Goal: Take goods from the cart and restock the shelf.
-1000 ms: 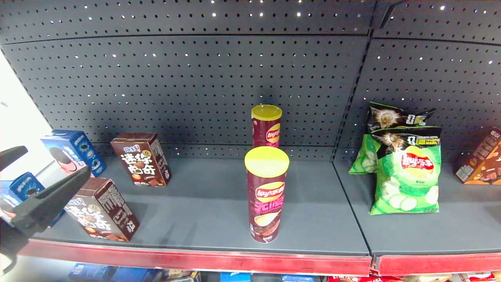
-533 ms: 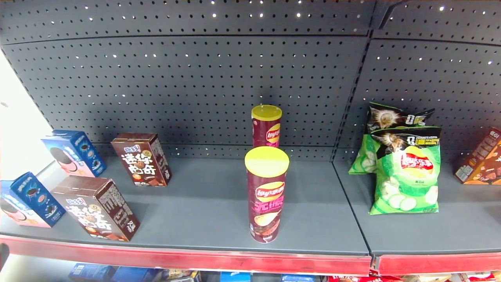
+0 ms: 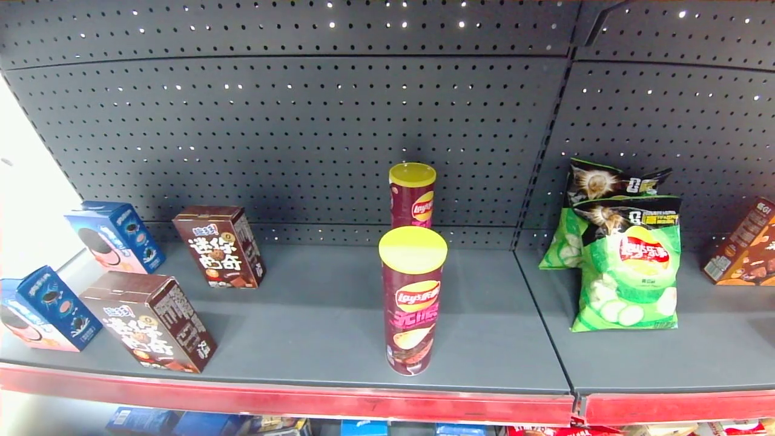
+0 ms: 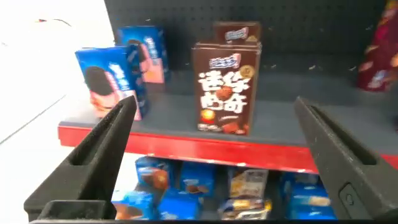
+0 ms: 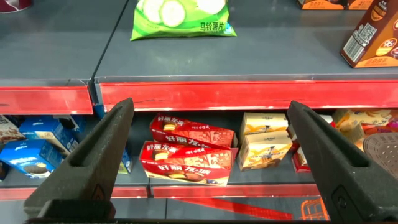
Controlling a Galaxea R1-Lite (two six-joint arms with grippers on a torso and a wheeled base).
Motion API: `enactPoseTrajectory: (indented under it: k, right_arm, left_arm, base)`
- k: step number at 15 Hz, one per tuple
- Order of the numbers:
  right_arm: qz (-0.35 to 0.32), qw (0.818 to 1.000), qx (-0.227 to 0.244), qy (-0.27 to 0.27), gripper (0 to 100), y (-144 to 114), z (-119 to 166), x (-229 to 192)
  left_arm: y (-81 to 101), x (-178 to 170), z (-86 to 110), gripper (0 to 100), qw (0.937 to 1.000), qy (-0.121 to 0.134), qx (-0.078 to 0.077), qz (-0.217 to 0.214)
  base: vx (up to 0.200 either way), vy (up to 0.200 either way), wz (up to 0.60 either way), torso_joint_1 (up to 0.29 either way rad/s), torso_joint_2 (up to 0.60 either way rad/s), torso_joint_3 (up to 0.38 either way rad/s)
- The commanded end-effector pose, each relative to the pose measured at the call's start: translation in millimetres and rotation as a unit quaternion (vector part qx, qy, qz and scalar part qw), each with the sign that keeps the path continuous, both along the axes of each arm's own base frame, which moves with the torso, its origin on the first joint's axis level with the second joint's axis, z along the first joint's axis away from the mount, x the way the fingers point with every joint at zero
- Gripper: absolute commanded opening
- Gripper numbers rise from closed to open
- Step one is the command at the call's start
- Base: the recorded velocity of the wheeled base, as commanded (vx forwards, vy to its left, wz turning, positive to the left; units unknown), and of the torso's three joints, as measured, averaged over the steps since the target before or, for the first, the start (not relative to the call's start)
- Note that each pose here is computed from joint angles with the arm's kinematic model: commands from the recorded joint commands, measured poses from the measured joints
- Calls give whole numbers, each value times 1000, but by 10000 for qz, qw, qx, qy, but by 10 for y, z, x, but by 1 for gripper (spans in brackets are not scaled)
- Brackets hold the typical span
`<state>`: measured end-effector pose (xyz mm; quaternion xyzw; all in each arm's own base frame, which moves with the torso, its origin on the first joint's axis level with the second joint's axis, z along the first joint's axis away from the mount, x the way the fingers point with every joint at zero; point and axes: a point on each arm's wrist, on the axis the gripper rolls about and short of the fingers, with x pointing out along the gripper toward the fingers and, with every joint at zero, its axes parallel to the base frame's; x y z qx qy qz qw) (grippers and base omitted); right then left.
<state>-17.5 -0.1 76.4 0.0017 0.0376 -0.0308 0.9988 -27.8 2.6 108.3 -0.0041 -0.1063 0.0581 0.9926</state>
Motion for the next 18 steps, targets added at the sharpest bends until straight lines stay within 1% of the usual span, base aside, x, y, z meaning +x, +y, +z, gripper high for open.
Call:
enactPoseTrajectory:
  k: [1, 2, 3, 5, 6, 8, 9, 10, 11, 13, 15, 17, 18]
  right_arm:
    - [1, 10000, 0, 7, 100, 0, 0, 1]
    - [1, 10000, 0, 7, 100, 0, 0, 1]
    - [1, 10000, 0, 7, 100, 0, 0, 1]
    - [1, 10000, 0, 7, 100, 0, 0, 1]
    - [1, 10000, 0, 7, 100, 0, 0, 1]
    - [1, 10000, 0, 7, 100, 0, 0, 1]
    - [1, 10000, 0, 7, 100, 0, 0, 1]
    - [1, 10000, 0, 7, 100, 0, 0, 1]
    - [1, 10000, 0, 7, 100, 0, 0, 1]
    - [1, 10000, 0, 7, 100, 0, 0, 1]
    - [1, 10000, 0, 7, 100, 0, 0, 1]
    - [1, 10000, 0, 7, 100, 0, 0, 1]
    - [1, 10000, 0, 7, 100, 0, 0, 1]
  left_arm:
    - [-7, 29, -125, 100, 9999, 62, -60, -145]
    - [-7, 33, -145, 100, 9997, 163, -45, -149]
    - [-7, 39, -186, 100, 9992, 366, -12, -134]
    - [-5, 44, -231, 100, 9982, 589, -11, -109]
    - [-5, 48, -276, 100, 9967, 811, -16, -94]
    - [-7, 49, -328, 100, 9942, 1062, -22, -140]
    - [-7, 49, -328, 100, 9942, 1061, -36, -149]
    - [-14, 50, -328, 100, 9939, 1060, -34, -311]
    - [-17, 50, -328, 100, 9936, 1059, -34, -381]
    - [-17, 50, -328, 100, 9937, 1060, -28, -372]
    - [-17, 50, -328, 100, 9937, 1057, -66, -369]
    - [-25, 50, -328, 100, 9928, 1060, -8, -555]
    - [-25, 50, -328, 100, 9928, 1060, -8, -555]
  base:
    - [0, 0, 0, 0, 0, 0]
    - [0, 0, 0, 0, 0, 0]
    - [0, 0, 0, 0, 0, 0]
    - [0, 0, 0, 0, 0, 0]
    - [0, 0, 0, 0, 0, 0]
    - [0, 0, 0, 0, 0, 0]
    - [0, 0, 0, 0, 0, 0]
    - [0, 0, 0, 0, 0, 0]
    - [0, 0, 0, 0, 0, 0]
    - [0, 0, 0, 0, 0, 0]
    - [0, 0, 0, 0, 0, 0]
    - [0, 0, 0, 0, 0, 0]
    - [0, 0, 0, 0, 0, 0]
